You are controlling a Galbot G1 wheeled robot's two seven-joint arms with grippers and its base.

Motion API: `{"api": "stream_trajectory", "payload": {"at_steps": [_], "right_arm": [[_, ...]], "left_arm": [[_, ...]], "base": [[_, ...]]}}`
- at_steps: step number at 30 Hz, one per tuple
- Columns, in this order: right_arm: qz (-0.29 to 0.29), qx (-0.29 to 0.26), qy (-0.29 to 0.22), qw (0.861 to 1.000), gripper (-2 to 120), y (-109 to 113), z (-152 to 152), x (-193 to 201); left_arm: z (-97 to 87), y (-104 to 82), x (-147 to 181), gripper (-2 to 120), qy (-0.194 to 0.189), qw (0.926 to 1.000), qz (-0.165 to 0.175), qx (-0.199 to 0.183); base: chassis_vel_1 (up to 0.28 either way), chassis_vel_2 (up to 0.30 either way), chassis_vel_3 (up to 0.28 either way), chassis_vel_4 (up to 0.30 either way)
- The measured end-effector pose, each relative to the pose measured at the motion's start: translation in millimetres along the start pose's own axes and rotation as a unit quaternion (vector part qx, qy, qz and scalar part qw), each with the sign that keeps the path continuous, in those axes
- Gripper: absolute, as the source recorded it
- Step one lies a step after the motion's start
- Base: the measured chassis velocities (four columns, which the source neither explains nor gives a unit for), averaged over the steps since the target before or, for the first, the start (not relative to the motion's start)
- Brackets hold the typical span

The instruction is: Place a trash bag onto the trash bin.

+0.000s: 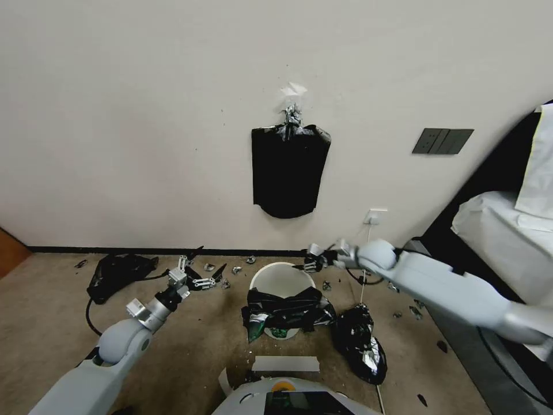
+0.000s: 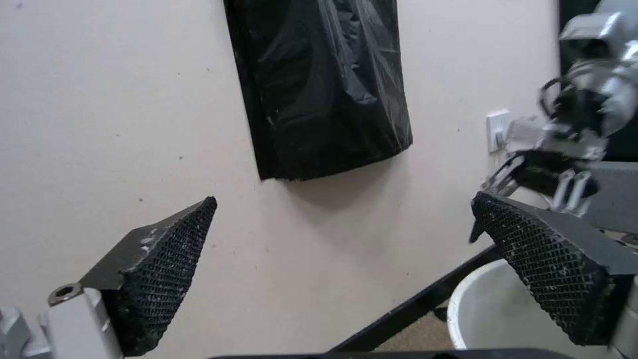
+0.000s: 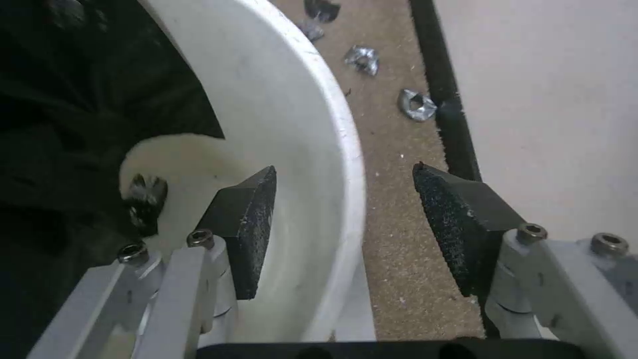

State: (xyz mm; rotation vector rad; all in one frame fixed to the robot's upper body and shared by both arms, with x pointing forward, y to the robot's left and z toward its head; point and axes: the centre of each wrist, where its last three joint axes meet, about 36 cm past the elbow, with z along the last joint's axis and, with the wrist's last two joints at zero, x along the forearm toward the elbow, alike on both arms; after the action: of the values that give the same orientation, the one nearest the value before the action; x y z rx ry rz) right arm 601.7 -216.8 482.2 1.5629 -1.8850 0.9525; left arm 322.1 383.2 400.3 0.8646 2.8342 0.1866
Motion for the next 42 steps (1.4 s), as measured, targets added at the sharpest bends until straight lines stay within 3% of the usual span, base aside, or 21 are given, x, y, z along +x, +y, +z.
{"api": "stream_trajectory", "payload": {"at_steps": [5,19,23,25,28,29,42], "right_arm": [[-0.008,0.007,0.030,0.999,57,-18,0,-16],[-0.042,0.014,0.052,0.998,53,-17,1,-45],[-0.049,0.016,0.060,0.997,43,-20,2,-52],[-0.054,0.017,0.062,0.996,26,-20,2,-56],[-0.056,0.018,0.061,0.996,20,-20,1,-56],[-0.059,0.019,0.059,0.996,13,-19,-1,-58],[-0.068,0.026,0.065,0.995,11,-19,-8,-66]], "left_arm": [[-0.8,-4.1,2,99,-0.002,1.0000,-0.002,0.001],[4.0,-1.9,1,99,0.000,1.0000,-0.002,-0.001],[5.4,-1.1,1,99,0.001,1.0000,-0.003,-0.003],[7.8,-0.8,2,99,0.002,1.0000,-0.004,-0.004],[8.5,-0.6,2,99,0.003,1.0000,-0.003,-0.004],[9.5,-0.1,2,99,0.003,1.0000,-0.003,-0.004],[12.4,-1.4,1,99,0.003,1.0000,-0.002,-0.003]], "base": [[0.000,0.000,0.000,0.000],[0.000,0.000,0.000,0.000],[0.000,0.000,0.000,0.000],[0.000,0.000,0.000,0.000],[0.000,0.000,0.000,0.000],[0.000,0.000,0.000,0.000],[0.000,0.000,0.000,0.000]]}}
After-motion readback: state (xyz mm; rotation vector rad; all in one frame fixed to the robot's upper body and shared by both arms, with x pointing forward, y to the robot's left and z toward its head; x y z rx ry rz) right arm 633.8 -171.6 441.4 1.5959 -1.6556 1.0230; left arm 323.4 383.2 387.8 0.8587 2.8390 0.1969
